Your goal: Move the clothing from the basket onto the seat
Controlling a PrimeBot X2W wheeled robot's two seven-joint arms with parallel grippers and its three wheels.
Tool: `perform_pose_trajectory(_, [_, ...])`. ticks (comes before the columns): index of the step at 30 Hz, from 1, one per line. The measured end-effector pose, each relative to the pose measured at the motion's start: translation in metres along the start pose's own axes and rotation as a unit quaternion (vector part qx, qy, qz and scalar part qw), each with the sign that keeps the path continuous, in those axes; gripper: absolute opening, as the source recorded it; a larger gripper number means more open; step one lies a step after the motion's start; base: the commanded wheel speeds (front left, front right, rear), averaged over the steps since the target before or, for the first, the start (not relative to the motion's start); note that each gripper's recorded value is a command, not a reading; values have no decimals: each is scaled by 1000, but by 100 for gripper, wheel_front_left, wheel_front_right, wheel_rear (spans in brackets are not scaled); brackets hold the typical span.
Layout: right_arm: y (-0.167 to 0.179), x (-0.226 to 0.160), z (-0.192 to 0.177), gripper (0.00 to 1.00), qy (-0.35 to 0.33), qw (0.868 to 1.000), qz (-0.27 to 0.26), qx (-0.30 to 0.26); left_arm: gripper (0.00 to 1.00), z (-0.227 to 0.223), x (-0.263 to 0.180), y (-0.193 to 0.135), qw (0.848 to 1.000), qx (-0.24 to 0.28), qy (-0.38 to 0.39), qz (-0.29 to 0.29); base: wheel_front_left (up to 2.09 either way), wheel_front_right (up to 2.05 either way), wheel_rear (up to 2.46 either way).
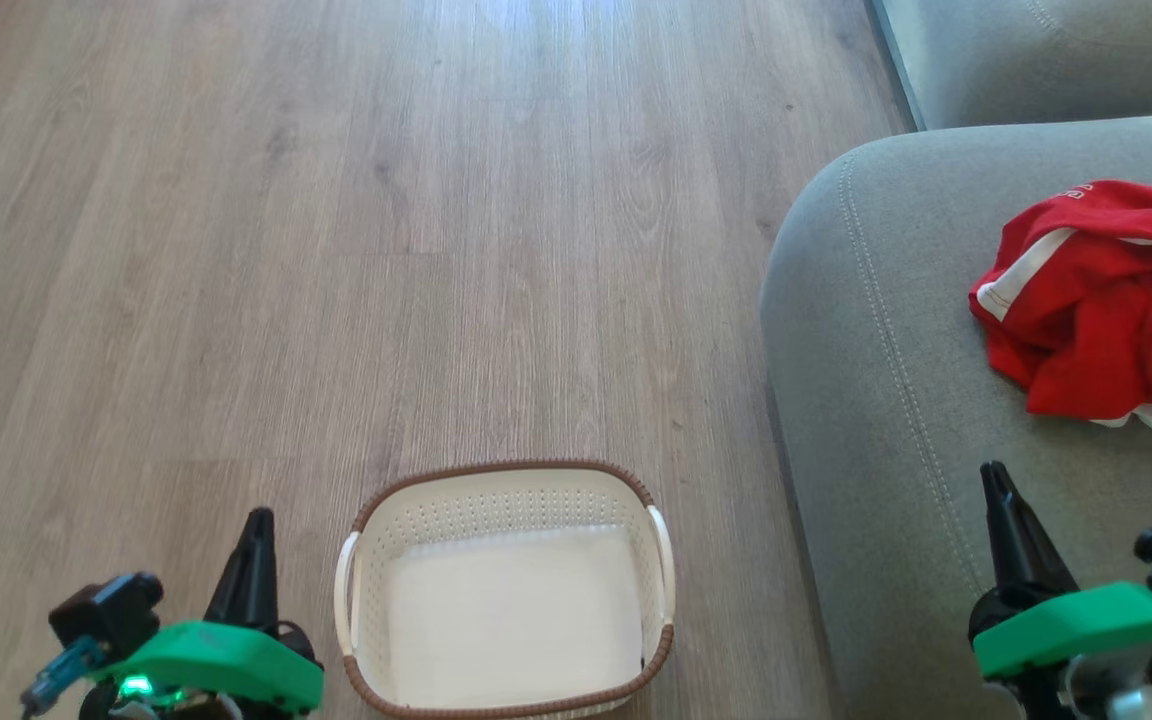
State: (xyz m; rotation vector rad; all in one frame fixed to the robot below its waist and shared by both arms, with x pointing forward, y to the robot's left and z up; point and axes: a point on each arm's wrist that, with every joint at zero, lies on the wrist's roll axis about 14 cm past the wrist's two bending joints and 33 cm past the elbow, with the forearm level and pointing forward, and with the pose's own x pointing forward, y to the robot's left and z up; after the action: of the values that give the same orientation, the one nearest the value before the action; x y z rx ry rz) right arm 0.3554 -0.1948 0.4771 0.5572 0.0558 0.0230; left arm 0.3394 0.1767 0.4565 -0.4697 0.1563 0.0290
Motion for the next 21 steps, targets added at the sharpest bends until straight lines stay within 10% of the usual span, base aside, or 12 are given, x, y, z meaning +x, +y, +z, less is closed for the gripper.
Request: perform_pose_trajectory(21, [-9, 4, 2, 0, -1, 994, -25, 106, 0, -1, 7, 4, 993, -119, 17, 12, 0, 0, 0])
